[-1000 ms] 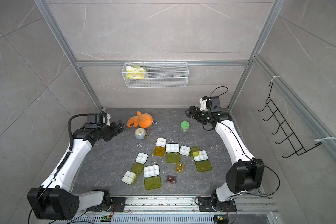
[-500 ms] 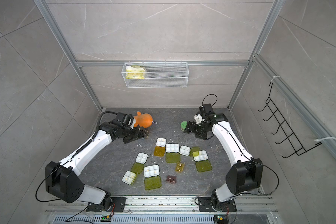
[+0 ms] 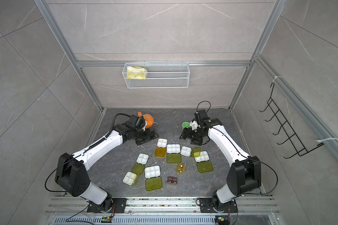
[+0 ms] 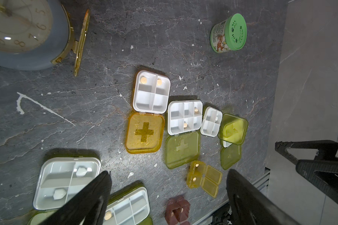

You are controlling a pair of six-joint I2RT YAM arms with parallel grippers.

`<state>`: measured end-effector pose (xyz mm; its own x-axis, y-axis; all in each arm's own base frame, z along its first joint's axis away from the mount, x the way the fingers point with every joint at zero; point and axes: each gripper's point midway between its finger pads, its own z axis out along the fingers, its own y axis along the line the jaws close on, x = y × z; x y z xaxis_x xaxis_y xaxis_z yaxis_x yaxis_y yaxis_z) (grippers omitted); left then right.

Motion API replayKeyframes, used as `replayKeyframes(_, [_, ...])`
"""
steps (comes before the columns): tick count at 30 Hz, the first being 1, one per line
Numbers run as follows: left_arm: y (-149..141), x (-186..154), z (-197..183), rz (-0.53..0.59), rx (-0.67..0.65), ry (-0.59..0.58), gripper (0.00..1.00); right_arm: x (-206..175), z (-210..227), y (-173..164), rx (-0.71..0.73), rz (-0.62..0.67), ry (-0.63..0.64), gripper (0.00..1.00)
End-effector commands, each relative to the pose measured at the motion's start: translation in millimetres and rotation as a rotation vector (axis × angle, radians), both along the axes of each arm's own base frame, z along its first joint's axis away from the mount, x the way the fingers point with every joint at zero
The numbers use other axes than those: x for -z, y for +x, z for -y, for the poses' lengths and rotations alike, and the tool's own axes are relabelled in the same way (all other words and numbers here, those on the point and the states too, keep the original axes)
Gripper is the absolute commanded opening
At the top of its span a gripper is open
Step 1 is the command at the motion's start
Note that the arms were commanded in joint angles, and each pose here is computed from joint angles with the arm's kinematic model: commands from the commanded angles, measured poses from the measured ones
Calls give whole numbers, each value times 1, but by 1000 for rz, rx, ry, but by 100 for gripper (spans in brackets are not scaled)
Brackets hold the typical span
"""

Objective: Close pillboxes
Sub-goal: Close the lid on the pillbox.

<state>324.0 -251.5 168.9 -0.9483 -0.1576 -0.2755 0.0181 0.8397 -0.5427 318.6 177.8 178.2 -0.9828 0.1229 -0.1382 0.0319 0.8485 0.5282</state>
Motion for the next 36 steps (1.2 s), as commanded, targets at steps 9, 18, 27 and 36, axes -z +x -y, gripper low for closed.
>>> replayKeyframes(9, [4, -8, 8, -14, -8, -47, 89, -3, -50, 10, -108, 16, 97, 82])
replayKeyframes(18, [22, 16, 26, -90, -33, -75, 78, 6, -60, 0, -150, -15, 115, 78])
replayKeyframes(27, [31, 41, 34, -162, -72, -77, 69, 19, -60, -5, -176, -48, 102, 75])
replayKeyframes(36, [24, 60, 33, -221, -57, -47, 66, 28, -61, -4, -162, -71, 101, 72])
